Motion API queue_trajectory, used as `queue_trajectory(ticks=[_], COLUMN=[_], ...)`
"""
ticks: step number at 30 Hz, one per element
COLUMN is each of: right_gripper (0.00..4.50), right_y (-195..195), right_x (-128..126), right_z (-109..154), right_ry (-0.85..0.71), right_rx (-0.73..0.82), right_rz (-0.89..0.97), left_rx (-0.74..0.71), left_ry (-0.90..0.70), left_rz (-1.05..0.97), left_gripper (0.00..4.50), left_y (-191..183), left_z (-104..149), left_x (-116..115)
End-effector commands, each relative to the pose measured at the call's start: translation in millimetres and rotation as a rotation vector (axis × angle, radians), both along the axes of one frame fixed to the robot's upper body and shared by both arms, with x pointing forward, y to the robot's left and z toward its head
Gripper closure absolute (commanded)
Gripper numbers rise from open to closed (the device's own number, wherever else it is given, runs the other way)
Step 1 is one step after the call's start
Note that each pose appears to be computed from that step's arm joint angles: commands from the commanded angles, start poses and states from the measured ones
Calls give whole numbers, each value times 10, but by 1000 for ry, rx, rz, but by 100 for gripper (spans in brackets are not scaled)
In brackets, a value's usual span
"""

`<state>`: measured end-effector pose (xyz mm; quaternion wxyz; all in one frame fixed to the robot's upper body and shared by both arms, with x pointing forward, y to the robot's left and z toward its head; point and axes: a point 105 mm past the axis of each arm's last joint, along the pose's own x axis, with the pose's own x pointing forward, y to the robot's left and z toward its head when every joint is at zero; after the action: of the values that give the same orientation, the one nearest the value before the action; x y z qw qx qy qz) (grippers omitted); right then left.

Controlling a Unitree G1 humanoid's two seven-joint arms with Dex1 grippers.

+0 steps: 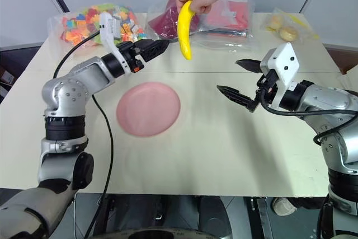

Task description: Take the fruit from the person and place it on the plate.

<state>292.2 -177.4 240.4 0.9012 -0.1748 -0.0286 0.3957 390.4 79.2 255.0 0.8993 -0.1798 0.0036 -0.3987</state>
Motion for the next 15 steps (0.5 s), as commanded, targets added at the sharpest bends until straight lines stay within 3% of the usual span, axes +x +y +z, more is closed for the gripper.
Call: queue_trajectory(ticks=[1,5,15], right_gripper=[6,6,6], right_y=[45,42,18], right_x=[-60,-76,-111], right_z=[142,146,151], right_ry=[-77,-83,-93], right_rx=[-5,-2,3], right_rz=[7,-4,-32], left_rx=[-29,-56,-36], left_ry=[-43,-15,-18], left_rz=[-20,-41,-109], left_gripper=[0,0,0], left_y=[-67,-176,-465], left_z=[136,124,110], left_x=[96,245,372])
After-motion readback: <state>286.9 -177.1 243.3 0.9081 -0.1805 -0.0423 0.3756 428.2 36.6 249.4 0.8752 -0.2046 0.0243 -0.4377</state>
